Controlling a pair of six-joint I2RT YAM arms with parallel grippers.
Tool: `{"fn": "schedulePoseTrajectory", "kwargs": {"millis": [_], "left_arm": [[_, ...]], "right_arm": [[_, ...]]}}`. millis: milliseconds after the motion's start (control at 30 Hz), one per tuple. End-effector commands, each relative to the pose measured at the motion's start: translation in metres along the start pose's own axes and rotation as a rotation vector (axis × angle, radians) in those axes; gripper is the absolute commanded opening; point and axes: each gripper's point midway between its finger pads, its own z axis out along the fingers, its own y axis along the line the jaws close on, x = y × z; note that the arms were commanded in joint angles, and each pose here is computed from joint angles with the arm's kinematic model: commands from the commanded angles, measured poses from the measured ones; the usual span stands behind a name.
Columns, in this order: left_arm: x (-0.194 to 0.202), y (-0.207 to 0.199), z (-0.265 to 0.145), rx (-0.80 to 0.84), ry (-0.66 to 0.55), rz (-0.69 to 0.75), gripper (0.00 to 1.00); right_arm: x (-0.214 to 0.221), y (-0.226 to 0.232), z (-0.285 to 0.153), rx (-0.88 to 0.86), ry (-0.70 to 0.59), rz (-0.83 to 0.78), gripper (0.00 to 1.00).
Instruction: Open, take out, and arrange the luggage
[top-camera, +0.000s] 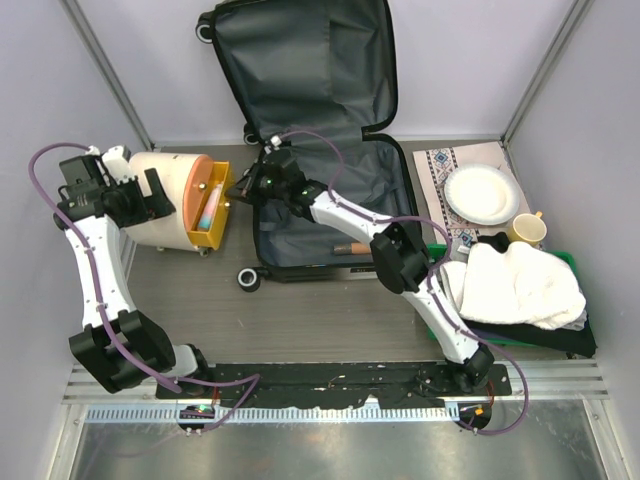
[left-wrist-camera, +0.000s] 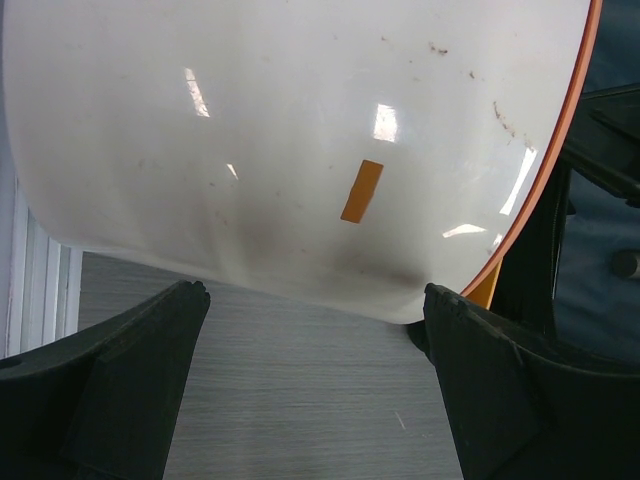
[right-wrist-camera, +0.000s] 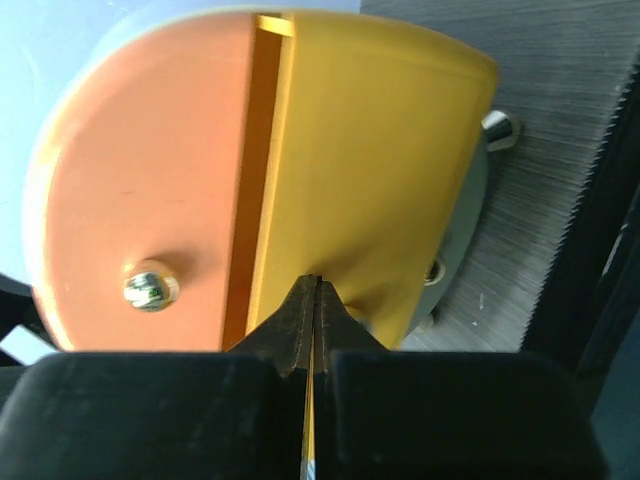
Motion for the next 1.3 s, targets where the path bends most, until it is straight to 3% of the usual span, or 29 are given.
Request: {"fn": "schedulePoseTrajectory", "kwargs": {"millis": [0,167,400,600,733,867,967,1033,1100,1133,1267], "left_arm": [[-0.003,-0.006,0.0,0.03,-0.027,0.003,0.95],[0.002,-0.007,0.005,0.041,-0.017,-0.015,0.95],[0.008,-0.006,0.009,0.046,0.002,-0.026,0.94],[0.004,-0.008,0.003,0.045,-0.008,-0.01,0.94],[-0.018,-0.024,-0.018,0.099,-0.088,0.054,0.94],[-0.047,-0.049,-0.052,0.192,-0.176,0.216,0.95],[-0.049,-0.069,-0.064,0.247,-0.152,0.394,0.95],[-0.033,-0.085,-0.062,0.299,-0.07,0.563,0.95],[-0.021,-0.093,-0.069,0.312,0.007,0.697,0.95],[-0.015,-0.104,-0.062,0.355,0.046,0.837,0.94],[0.006,-0.109,-0.05,0.365,0.219,1.147,0.93]], "right_arm": [[0.009,0.036,0.015,-0.147,-0.016,-0.055,0.01],[0.023,0.057,0.027,-0.242,-0.022,-0.08,0.01],[0.044,0.075,0.033,-0.339,-0.012,-0.116,0.09],[0.036,0.069,0.035,-0.342,-0.03,-0.143,0.13],[0.015,0.069,0.026,-0.343,-0.05,-0.186,0.22],[-0.012,0.07,0.01,-0.348,-0.059,-0.25,0.31],[-0.039,0.08,-0.012,-0.357,-0.084,-0.317,0.49],[-0.058,0.093,-0.032,-0.349,-0.109,-0.359,0.64],[-0.085,0.089,-0.048,-0.314,-0.146,-0.415,0.71],[-0.095,0.099,-0.064,-0.308,-0.161,-0.43,0.73],[-0.157,0.079,-0.114,-0.264,-0.209,-0.446,0.75]]}}
